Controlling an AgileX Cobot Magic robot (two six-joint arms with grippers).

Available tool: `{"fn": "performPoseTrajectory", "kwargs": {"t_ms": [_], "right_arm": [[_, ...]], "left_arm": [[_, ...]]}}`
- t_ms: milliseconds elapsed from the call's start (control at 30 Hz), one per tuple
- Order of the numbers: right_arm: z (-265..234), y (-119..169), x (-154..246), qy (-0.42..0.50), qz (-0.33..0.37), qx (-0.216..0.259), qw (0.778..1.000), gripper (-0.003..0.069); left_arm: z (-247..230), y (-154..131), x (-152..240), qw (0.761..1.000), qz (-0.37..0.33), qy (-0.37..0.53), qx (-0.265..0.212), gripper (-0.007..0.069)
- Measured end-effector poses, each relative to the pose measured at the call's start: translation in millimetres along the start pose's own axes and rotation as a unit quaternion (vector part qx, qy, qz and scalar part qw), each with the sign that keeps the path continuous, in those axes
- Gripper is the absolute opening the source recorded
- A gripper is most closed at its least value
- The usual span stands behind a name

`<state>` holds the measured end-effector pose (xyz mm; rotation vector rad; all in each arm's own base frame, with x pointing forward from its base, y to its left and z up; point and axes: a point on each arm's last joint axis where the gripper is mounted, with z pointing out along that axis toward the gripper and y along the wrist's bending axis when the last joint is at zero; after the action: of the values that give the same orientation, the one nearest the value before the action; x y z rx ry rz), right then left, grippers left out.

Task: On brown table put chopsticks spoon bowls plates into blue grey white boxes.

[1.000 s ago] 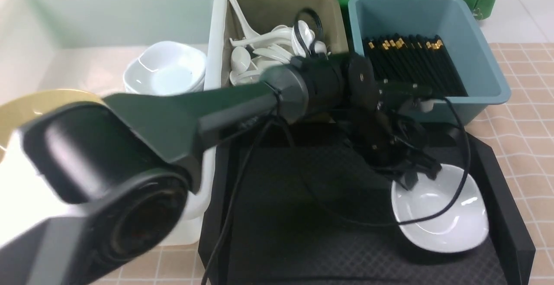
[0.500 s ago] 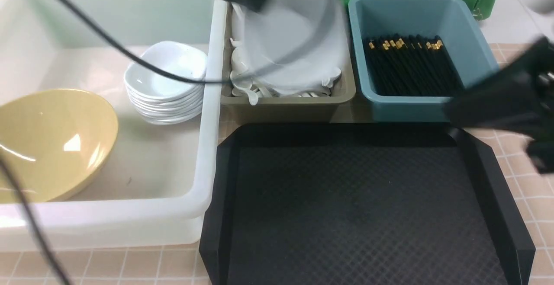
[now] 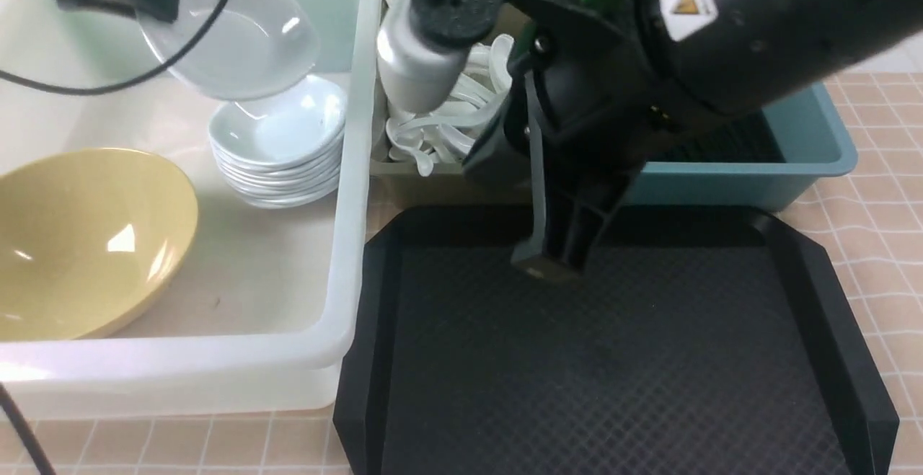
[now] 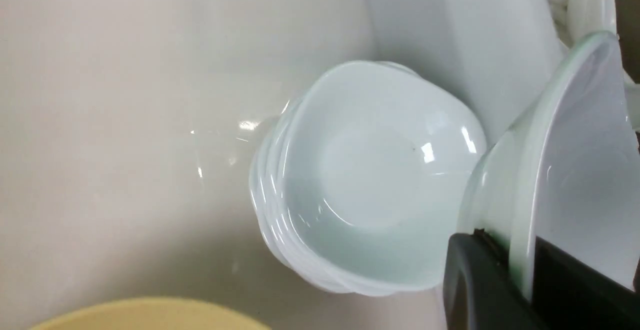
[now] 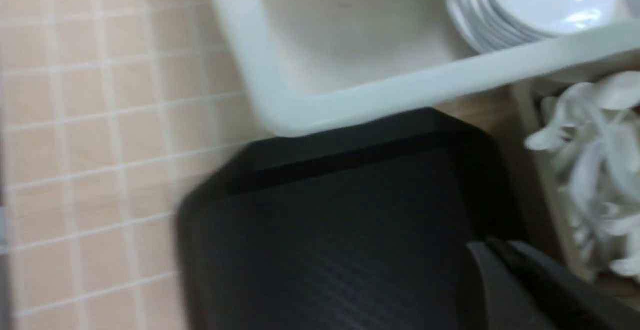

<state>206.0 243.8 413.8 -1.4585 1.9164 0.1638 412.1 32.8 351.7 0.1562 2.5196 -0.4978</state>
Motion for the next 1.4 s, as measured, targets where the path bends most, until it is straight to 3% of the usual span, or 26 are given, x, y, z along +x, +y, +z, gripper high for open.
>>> {"fn": "performPoseTrajectory", "kwargs": {"t_ms": [133,300,467,600,767,800,933,1033,1167,1333,1400], "right_arm": [[4,-12,-1,0.002,-0.01,0.04,0.999,0.0048],[4,-28,4,0.003,0.006,0.067,0.998,0.0048],[3,-39,11,0.009,0.023,0.079,0.997,0.0048],[3,-42,12,0.011,0.027,0.083,0.996,0.0048],[3,-42,12,0.011,0.03,0.083,0.996,0.0048],[3,-42,12,0.011,0.03,0.083,0.996,0.0048],[2,-42,14,0.016,0.031,0.083,0.996,0.0048],[-4,-43,16,0.025,0.029,0.092,0.995,0.0048],[-22,-43,19,0.022,0.047,0.112,0.992,0.0048],[-58,-38,31,0.035,0.077,0.12,0.989,0.0048],[-70,-33,41,0.051,0.087,0.117,0.988,0.0048]], "left_arm": [[48,17,3,0.999,0.009,0.029,0.028,0.0006],[84,37,7,0.999,0.006,0.037,0.023,0.0006],[90,41,4,1.0,0.012,0.014,0.015,0.0011],[90,42,2,0.999,0.03,0.004,0.011,0.0059],[90,42,4,0.999,0.044,0.015,0.008,0.0293],[90,42,4,0.999,0.045,0.015,0.007,0.0302],[84,43,5,0.997,0.064,0.035,-0.009,0.0475],[66,37,-1,0.996,0.083,0.035,-0.023,0.0515],[18,18,-16,0.995,0.088,0.018,-0.049,0.0487],[-73,-26,-19,0.987,0.092,-0.058,-0.115,0.03],[-109,-50,-7,0.981,0.114,-0.082,-0.134,0.0175]]}}
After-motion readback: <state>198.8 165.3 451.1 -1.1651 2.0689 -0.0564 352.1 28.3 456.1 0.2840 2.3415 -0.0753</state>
